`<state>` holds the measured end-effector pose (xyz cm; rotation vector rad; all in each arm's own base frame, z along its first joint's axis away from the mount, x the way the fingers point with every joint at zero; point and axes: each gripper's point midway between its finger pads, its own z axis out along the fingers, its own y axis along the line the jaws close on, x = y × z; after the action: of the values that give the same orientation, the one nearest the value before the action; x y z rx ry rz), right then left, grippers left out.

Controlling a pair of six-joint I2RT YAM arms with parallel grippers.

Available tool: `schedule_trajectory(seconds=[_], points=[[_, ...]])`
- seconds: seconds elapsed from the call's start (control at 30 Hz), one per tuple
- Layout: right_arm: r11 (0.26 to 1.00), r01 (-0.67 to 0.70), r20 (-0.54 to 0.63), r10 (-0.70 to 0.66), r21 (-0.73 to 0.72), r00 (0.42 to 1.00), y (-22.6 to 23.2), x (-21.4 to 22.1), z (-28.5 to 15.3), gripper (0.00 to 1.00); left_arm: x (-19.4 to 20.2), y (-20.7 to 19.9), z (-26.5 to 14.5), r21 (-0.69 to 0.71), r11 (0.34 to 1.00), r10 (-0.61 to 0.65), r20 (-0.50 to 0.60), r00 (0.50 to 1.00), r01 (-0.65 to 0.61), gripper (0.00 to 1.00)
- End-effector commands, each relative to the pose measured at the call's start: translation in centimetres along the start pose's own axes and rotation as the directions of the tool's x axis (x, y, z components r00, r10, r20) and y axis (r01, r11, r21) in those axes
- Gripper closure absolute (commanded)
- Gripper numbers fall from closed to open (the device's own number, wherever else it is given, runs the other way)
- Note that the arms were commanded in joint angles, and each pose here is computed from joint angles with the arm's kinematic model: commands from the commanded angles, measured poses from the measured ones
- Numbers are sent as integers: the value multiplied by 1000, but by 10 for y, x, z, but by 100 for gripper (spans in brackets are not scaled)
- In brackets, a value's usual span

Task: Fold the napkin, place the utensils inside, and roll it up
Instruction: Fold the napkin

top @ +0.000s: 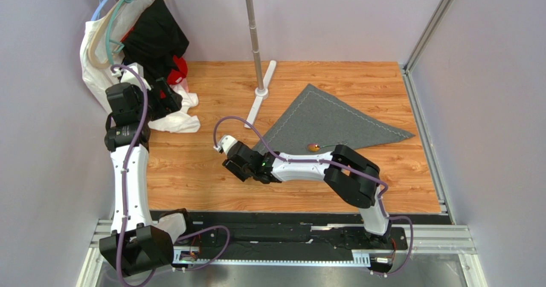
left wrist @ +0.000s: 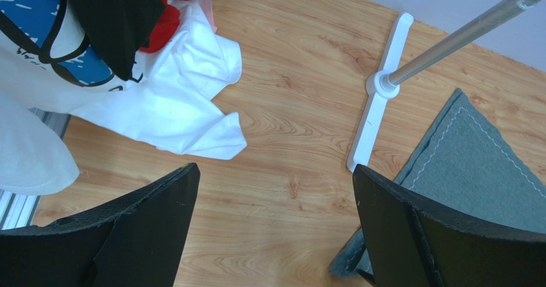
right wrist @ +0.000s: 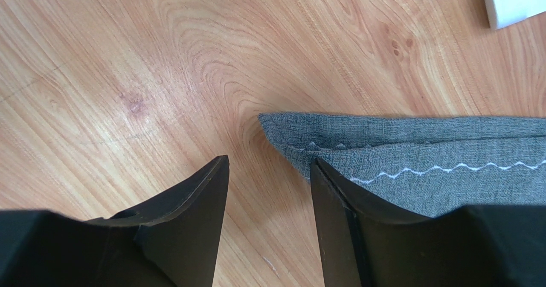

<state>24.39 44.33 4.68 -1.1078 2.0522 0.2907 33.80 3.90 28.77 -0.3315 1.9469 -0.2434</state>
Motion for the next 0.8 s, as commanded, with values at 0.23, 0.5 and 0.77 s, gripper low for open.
schedule_trajectory(seconds=[0.23,0.5,0.77], points=[[998,-56,17,56,2,998,-8,-13,17,48,-7,-5,1,29,1000,-12,24,1000,11,1],[994,-109,-81,109,-4,991,-10,16,30,53,-8,-4,0,29,1000,-9,29,1000,8,1],[993,-115,-116,113,-14,987,-6,25,35,71,-7,-6,0,38,999,-8,26,1000,7,1]])
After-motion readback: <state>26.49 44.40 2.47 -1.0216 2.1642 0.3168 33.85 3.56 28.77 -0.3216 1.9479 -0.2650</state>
